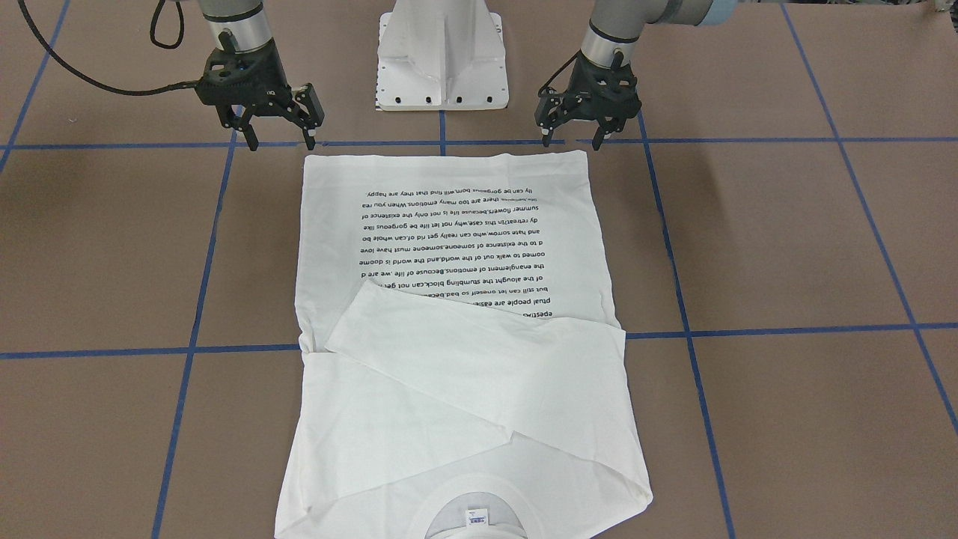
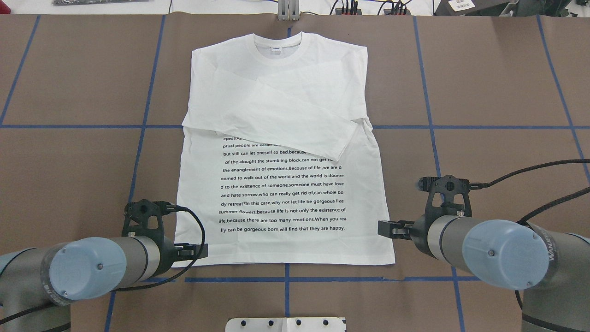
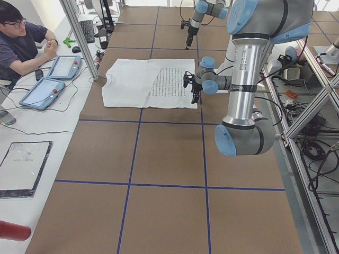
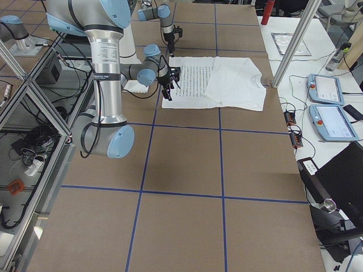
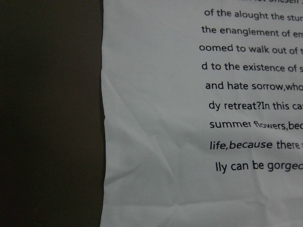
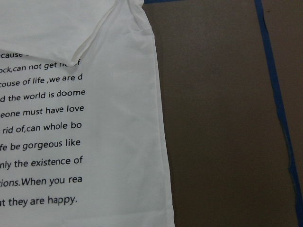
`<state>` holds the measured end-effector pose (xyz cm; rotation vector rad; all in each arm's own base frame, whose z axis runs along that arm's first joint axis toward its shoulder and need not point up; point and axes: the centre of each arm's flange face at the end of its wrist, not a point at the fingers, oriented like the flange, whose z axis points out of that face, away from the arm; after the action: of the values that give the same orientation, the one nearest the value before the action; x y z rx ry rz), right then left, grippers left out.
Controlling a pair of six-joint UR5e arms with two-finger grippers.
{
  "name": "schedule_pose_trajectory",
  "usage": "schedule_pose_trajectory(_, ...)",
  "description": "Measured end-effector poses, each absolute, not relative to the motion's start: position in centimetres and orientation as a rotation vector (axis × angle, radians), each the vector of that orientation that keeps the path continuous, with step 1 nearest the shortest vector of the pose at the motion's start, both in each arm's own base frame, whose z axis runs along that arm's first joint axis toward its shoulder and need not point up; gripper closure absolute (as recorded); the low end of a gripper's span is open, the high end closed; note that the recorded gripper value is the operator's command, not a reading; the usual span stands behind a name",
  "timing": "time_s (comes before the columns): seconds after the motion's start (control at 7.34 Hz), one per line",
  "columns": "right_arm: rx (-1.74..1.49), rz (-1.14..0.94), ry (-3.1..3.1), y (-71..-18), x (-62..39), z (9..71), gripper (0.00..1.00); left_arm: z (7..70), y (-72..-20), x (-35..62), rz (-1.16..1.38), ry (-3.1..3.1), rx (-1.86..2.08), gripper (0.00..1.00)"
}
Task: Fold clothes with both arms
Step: 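Position both grippers at the hem corners nearest the robot and grasp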
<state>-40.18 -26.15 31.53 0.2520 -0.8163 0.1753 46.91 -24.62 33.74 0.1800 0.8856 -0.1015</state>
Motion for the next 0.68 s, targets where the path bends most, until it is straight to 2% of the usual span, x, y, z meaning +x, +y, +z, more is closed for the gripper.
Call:
schedule_pose_trajectory(0.14, 0.252, 0.174, -0.815, -26.1, -40.2, 31.6, 0.0, 34.4, -24.5, 47.3, -0.099, 0.871, 0.176, 0.15)
schedule_pose_trajectory(0.68, 0.253, 0.174, -0.814, -26.1, -40.3, 31.6, 0.0, 35.7, -24.3, 48.3, -0.092, 0.842, 0.168, 0.17)
